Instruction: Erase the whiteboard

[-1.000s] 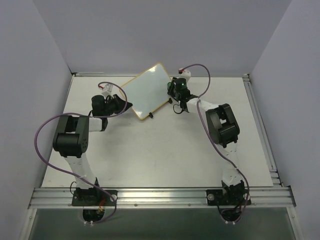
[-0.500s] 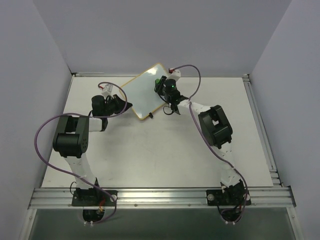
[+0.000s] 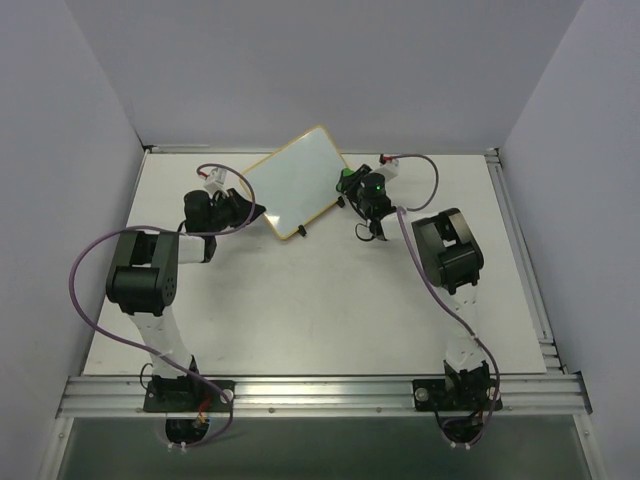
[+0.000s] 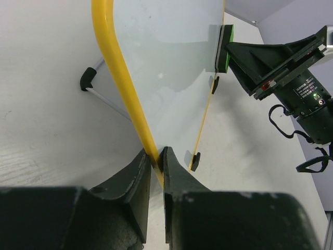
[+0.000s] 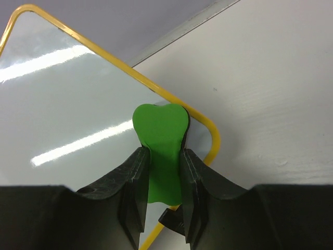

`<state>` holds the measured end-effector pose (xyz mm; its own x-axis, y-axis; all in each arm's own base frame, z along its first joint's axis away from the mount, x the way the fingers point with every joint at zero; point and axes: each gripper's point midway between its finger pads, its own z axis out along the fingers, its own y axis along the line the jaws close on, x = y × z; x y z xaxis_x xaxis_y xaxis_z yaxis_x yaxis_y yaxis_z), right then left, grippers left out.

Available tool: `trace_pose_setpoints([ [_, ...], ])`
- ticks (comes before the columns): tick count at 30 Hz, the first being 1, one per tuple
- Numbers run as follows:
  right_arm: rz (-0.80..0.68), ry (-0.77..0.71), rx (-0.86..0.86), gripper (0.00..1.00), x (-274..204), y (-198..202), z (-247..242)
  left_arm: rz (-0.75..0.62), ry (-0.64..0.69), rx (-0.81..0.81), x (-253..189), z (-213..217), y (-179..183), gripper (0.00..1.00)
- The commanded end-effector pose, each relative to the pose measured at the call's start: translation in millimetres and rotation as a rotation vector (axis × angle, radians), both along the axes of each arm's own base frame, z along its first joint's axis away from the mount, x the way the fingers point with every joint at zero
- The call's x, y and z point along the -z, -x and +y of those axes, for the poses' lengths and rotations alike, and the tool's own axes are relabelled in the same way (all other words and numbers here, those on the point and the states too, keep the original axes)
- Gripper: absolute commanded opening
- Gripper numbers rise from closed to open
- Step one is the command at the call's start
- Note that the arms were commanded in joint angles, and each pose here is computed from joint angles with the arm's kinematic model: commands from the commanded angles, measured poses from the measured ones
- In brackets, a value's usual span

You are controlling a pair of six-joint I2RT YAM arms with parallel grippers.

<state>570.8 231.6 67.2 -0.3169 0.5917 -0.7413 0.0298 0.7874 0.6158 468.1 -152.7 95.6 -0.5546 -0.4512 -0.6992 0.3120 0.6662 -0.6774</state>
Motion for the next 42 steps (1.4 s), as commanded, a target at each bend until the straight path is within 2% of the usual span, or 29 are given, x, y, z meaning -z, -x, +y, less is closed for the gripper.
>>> trace_pose_setpoints([
  [1, 0.144, 0.015, 0.033, 0.0, 47.2, 18.0, -10.4, 0.028, -0.062, 0.028, 16.7, -4.2, 6.7, 0.07],
  [9, 0.095, -0.06, -0.002, 0.0, 28.7, 12.6, 37.4, 0.025, -0.063, 0.027, 16.2, -4.1, 6.2, 0.07],
  [13, 0.087, -0.073, -0.009, 0.0, 26.0, 11.9, 46.2, 0.027, -0.063, 0.027, 16.1, -4.0, 6.5, 0.07],
  [23, 0.143, -0.006, 0.094, 0.0, 52.8, 24.6, -11.5, 0.025, -0.061, 0.025, 15.8, -3.5, 5.2, 0.07],
  [29, 0.18, -0.01, 0.13, 0.0, 62.8, 36.2, -29.0, 0.026, -0.06, 0.029, 15.9, -4.6, 5.9, 0.07],
  [33, 0.178, -0.021, 0.13, 0.0, 58.1, 33.1, -32.6, 0.028, -0.061, 0.03, 16.5, -4.5, 6.4, 0.07],
  [42, 0.162, 0.075, 0.134, 0.0, 25.0, 37.9, -46.5, 0.029, -0.061, 0.028, 17.0, -4.4, 6.0, 0.07],
])
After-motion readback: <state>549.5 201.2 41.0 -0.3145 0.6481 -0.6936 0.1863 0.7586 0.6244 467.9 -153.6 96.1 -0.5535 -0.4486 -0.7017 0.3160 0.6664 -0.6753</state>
